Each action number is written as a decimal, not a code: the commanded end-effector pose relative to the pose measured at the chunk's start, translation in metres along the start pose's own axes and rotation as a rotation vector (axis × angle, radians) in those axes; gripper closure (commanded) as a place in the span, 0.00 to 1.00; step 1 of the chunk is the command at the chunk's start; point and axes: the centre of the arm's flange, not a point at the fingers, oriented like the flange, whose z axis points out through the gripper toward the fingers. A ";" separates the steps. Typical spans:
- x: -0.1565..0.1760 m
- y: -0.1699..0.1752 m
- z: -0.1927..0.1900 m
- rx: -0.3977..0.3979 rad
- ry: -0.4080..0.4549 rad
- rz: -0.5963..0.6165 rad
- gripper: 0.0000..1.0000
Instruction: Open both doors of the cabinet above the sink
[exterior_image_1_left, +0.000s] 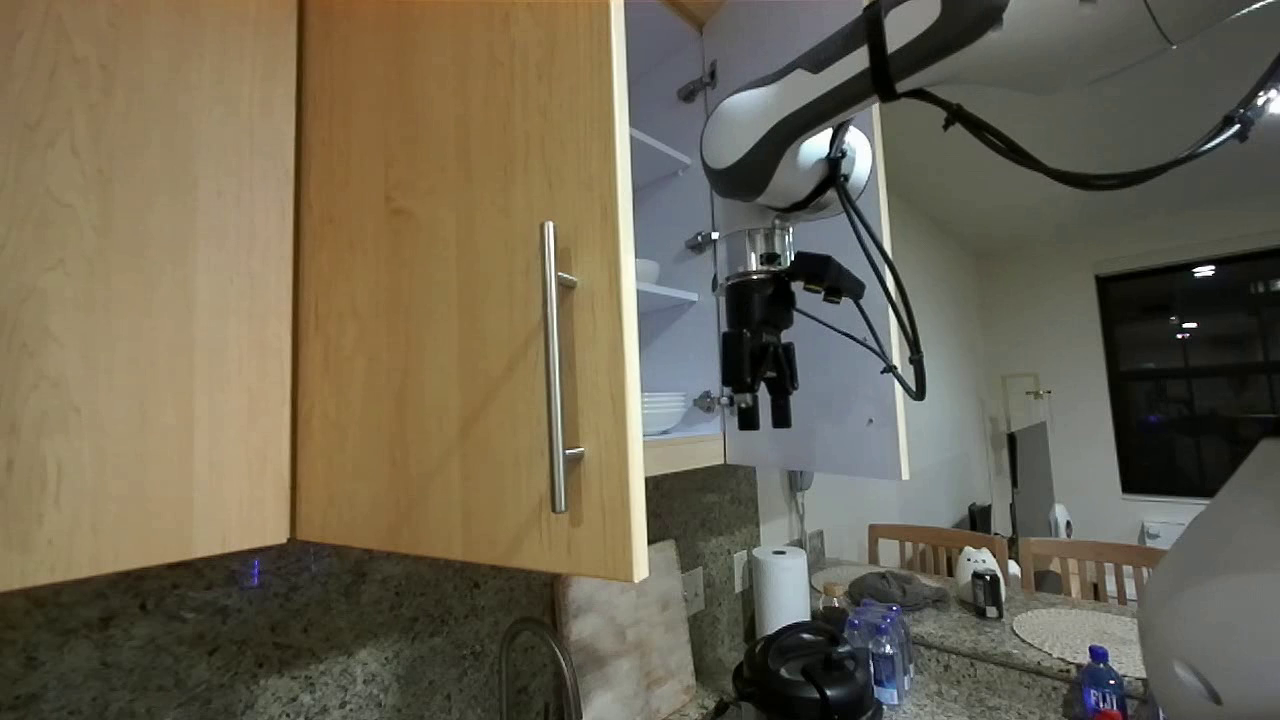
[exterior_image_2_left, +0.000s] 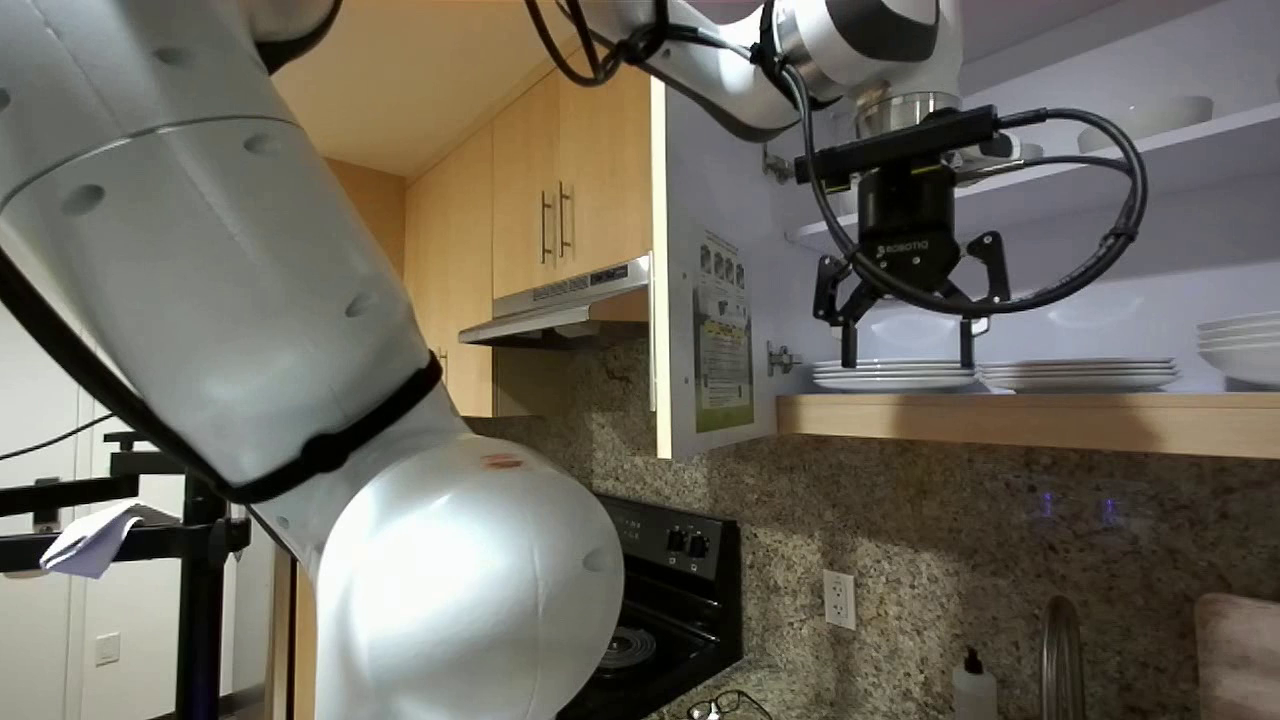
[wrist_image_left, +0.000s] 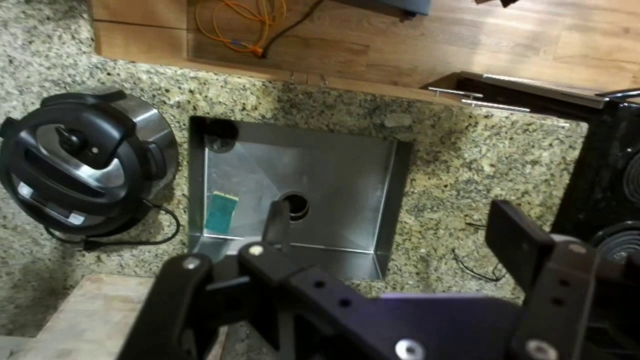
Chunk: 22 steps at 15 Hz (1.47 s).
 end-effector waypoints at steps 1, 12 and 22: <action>-0.007 -0.011 0.025 -0.104 -0.043 0.001 0.00; 0.030 -0.008 0.078 -0.235 0.162 -0.121 0.00; 0.045 -0.005 0.088 -0.214 0.212 -0.115 0.00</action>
